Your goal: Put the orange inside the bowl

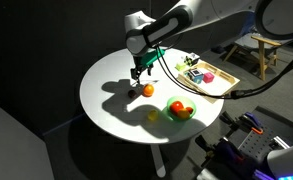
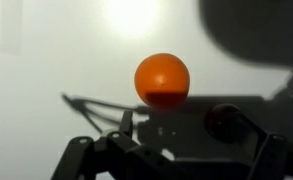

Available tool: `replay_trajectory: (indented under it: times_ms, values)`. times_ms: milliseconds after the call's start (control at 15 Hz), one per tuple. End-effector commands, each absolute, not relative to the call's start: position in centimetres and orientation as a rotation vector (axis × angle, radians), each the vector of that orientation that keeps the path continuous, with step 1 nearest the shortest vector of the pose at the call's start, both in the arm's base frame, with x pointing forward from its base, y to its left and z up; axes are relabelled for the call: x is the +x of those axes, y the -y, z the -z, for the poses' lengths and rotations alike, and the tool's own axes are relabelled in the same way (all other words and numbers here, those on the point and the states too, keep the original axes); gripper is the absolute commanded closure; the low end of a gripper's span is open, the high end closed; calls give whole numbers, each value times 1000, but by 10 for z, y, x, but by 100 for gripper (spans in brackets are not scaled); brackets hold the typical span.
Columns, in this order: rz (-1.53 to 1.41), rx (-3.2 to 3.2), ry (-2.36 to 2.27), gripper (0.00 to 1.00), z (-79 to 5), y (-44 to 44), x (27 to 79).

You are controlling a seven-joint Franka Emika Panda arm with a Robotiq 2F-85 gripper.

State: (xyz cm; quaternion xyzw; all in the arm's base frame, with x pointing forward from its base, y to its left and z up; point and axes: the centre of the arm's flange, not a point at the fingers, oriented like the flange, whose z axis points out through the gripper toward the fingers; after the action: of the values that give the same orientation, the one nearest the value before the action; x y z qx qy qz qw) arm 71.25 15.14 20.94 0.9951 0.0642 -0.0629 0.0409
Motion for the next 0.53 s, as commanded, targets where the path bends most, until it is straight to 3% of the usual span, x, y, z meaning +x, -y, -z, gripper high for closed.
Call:
replay_trajectory:
  times_ms: [0,467]
  values:
    - [197,3037,-192,0,-215,-147,691]
    - [215,3030,-165,0,-210,-132,672]
